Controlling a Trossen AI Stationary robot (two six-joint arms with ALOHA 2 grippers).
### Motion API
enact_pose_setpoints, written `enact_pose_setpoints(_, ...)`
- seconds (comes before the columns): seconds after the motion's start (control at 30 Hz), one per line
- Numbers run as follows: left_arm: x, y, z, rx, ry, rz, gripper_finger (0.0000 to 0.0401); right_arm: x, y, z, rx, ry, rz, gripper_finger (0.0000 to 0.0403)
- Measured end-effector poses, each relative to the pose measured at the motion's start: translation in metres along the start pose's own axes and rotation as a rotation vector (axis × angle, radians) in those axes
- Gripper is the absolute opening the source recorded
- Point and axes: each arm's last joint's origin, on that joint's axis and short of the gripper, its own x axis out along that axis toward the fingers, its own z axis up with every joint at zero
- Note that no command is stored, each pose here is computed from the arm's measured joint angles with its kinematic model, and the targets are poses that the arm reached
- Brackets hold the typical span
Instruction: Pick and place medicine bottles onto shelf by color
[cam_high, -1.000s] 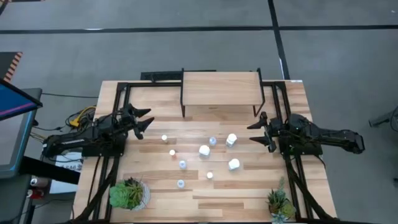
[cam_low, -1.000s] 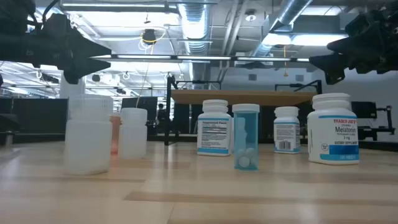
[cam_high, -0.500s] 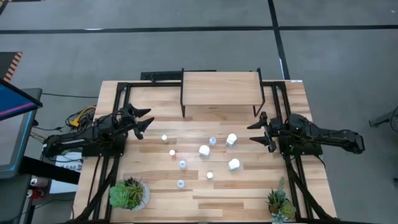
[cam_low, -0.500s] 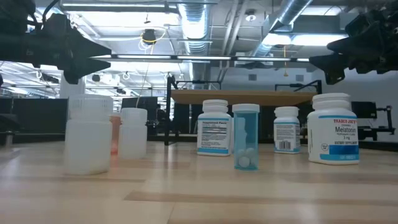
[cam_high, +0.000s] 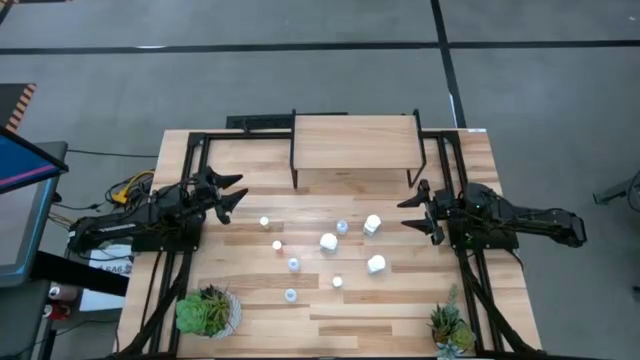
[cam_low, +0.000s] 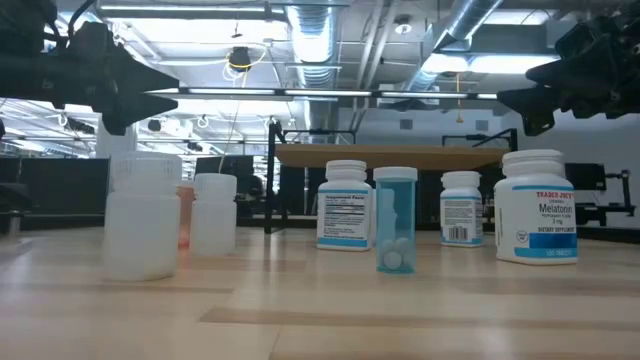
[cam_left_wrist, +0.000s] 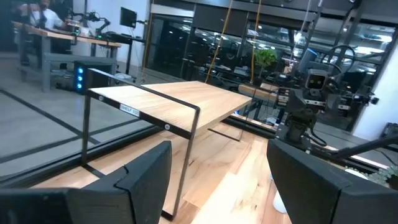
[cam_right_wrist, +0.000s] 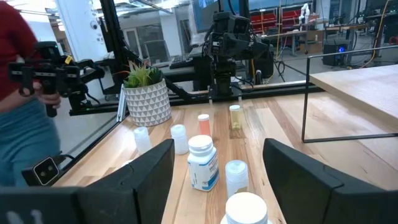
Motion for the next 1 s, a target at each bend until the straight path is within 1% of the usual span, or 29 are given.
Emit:
enact_pose_setpoints(0.1, 0.000, 0.001, 0.001, -0.007, -0.015, 0.042, 0.0251, 0.000, 0.000, 0.000, 0.000, 0.000, 0.000, 0.0270)
enact_pose_setpoints(0.4, 0.000, 0.002, 0.001, -0.049, -0.024, 0.059, 0.0251, 0.000, 0.000, 0.000, 0.000, 0.000, 0.000, 0.0270)
enact_pose_setpoints(0.47, 0.000, 0.002, 0.001, -0.049, -0.024, 0.059, 0.0251, 0.000, 0.000, 0.000, -0.004, 0.000, 0.000, 0.0270)
enact_pose_setpoints(0.57, 0.000, 0.002, 0.001, -0.019, -0.023, 0.061, 0.0251, 0.000, -0.001, 0.000, -0.039, -0.003, -0.012, 0.0270)
enact_pose_setpoints(0.67, 0.000, 0.002, 0.001, -0.003, -0.023, 0.063, 0.0251, 0.000, -0.001, 0.003, -0.025, -0.033, -0.020, 0.0270)
enact_pose_setpoints(0.73, 0.000, 0.002, 0.001, -0.001, -0.023, 0.065, 0.0251, -0.001, 0.000, 0.009, 0.011, -0.097, -0.030, 0.0270)
enact_pose_setpoints(0.83, 0.000, 0.002, 0.001, -0.049, -0.025, 0.064, 0.0251, -0.001, 0.001, 0.015, 0.123, -0.128, -0.019, 0.0270)
enact_pose_setpoints(0.93, 0.000, 0.002, 0.001, -0.122, -0.028, 0.063, 0.0251, -0.003, 0.002, 0.022, 0.155, -0.171, -0.006, 0.0270)
enact_pose_setpoints(1.0, 0.000, 0.002, 0.001, -0.207, -0.031, 0.062, 0.0251, -0.002, 0.002, 0.020, 0.160, -0.158, -0.009, 0.0270)
